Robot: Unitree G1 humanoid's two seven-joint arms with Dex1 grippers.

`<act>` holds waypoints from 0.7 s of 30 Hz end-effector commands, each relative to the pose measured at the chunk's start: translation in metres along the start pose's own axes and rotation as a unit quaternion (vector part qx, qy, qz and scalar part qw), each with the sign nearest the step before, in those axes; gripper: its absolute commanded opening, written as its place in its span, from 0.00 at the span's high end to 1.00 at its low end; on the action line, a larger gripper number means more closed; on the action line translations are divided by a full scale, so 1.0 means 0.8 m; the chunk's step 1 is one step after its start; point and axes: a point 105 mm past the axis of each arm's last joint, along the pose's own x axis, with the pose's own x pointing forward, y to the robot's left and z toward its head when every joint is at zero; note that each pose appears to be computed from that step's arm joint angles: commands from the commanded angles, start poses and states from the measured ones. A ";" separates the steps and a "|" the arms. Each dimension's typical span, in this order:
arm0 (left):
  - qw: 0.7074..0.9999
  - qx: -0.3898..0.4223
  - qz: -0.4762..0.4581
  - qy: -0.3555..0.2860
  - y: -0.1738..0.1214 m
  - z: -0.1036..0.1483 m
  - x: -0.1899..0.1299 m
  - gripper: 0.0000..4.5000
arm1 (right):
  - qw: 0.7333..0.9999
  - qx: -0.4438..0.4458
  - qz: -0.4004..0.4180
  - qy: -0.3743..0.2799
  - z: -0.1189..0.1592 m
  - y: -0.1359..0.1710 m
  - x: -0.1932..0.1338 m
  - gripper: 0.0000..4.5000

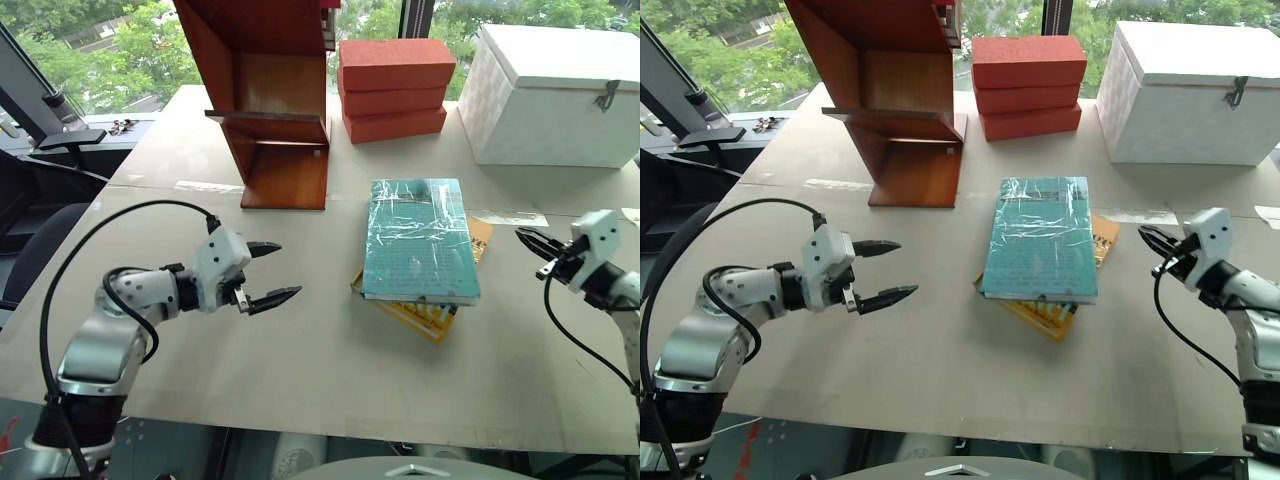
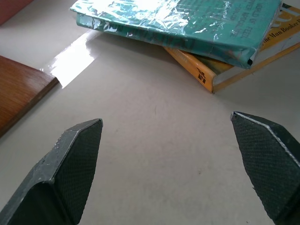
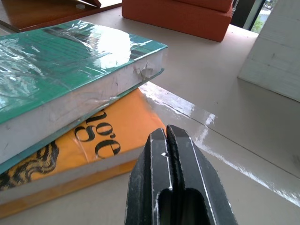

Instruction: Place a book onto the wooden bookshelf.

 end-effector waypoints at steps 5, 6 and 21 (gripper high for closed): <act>0.999 0.032 -0.010 -0.014 0.020 0.019 -0.009 0.00 | 0.997 -0.001 0.081 -0.015 0.011 0.032 0.027 0.99; 0.999 0.032 -0.010 -0.015 0.021 0.019 -0.010 0.00 | 0.996 0.002 0.091 -0.016 0.011 0.038 0.028 0.99; 0.997 -0.016 -0.044 -0.059 0.014 0.031 -0.018 0.00 | 0.982 0.029 0.183 -0.022 0.015 0.099 0.029 0.99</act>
